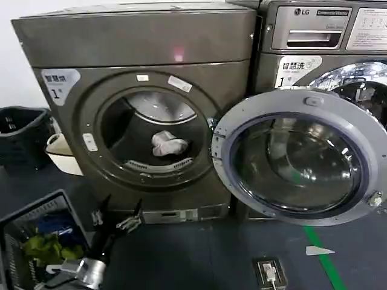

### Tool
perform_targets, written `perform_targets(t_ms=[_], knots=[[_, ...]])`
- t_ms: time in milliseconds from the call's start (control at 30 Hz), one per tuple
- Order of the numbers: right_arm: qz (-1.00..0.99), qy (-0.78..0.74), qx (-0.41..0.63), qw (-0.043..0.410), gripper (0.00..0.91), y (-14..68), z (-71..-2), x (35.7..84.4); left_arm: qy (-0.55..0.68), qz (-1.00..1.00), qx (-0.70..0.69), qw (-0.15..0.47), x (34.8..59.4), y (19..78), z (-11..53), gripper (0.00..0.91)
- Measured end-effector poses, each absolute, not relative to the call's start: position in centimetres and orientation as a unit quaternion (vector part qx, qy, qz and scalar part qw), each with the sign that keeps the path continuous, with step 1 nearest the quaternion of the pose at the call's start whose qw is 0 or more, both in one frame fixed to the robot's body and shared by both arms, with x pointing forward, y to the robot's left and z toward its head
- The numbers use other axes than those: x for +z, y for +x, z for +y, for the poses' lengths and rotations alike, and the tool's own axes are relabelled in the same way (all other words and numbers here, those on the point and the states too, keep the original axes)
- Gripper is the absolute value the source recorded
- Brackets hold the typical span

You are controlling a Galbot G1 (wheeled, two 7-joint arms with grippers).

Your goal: Grasp the clothes from the dryer.

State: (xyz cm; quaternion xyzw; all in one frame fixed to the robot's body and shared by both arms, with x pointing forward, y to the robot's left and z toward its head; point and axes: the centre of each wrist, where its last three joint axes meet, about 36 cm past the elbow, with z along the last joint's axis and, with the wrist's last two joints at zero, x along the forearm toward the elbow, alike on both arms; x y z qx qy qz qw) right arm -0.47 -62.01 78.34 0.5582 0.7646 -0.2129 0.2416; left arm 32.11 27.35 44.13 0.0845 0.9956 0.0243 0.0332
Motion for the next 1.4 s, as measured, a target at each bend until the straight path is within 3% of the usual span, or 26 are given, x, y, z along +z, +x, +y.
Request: perform_targets(t_ms=[1400], knots=[[0.752,0.538,-0.247,0.289,0.907,-1.0,-62.6,77.9,0.081,0.995,0.023,0.055,45.1,33.1,27.2,0.907]])
